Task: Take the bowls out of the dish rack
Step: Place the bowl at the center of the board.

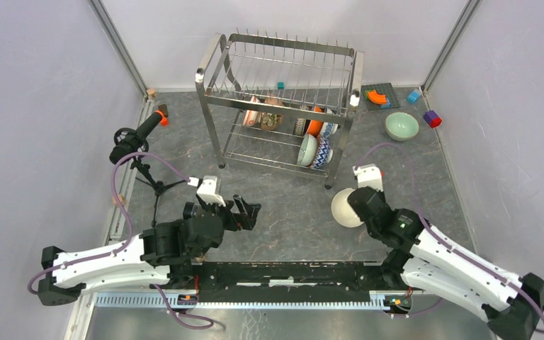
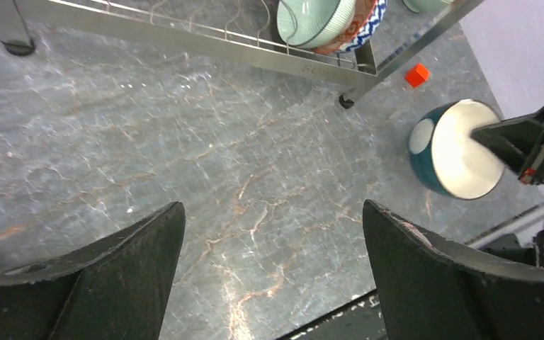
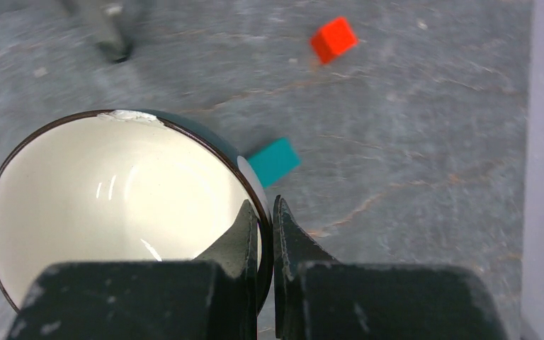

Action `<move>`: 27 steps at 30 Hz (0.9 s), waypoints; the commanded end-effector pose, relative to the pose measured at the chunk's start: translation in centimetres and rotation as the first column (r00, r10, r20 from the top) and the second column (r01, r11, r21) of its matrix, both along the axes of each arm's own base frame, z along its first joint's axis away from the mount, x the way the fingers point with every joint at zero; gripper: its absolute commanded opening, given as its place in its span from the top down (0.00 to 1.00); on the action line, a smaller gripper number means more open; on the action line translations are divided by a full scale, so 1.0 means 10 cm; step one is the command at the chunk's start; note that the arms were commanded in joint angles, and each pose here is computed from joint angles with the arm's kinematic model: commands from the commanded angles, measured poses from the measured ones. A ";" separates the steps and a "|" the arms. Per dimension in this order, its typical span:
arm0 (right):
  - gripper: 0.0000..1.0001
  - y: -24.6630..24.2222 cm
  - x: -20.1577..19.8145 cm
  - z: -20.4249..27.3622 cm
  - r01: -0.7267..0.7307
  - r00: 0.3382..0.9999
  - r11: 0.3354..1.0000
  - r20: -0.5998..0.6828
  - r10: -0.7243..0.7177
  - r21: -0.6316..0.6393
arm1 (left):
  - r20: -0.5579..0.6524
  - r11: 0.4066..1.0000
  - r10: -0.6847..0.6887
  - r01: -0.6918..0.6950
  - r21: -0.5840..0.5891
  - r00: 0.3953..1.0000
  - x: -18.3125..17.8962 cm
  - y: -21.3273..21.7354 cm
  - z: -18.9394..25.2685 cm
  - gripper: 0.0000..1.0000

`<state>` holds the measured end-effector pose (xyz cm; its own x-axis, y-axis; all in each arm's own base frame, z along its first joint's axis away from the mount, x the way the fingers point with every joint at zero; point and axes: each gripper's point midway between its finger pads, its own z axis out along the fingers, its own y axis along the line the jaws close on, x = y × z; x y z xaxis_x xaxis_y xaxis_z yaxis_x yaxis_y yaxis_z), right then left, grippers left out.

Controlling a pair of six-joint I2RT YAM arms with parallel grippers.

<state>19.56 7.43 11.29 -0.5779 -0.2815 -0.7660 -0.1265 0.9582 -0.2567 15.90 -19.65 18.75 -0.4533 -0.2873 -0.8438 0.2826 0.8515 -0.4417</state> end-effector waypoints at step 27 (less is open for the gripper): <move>1.00 -1.27 0.93 0.82 0.536 0.691 0.660 0.175 -0.701 0.526 | 0.066 0.978 0.181 -0.187 0.092 0.981 0.21 0.25 -0.17 0.00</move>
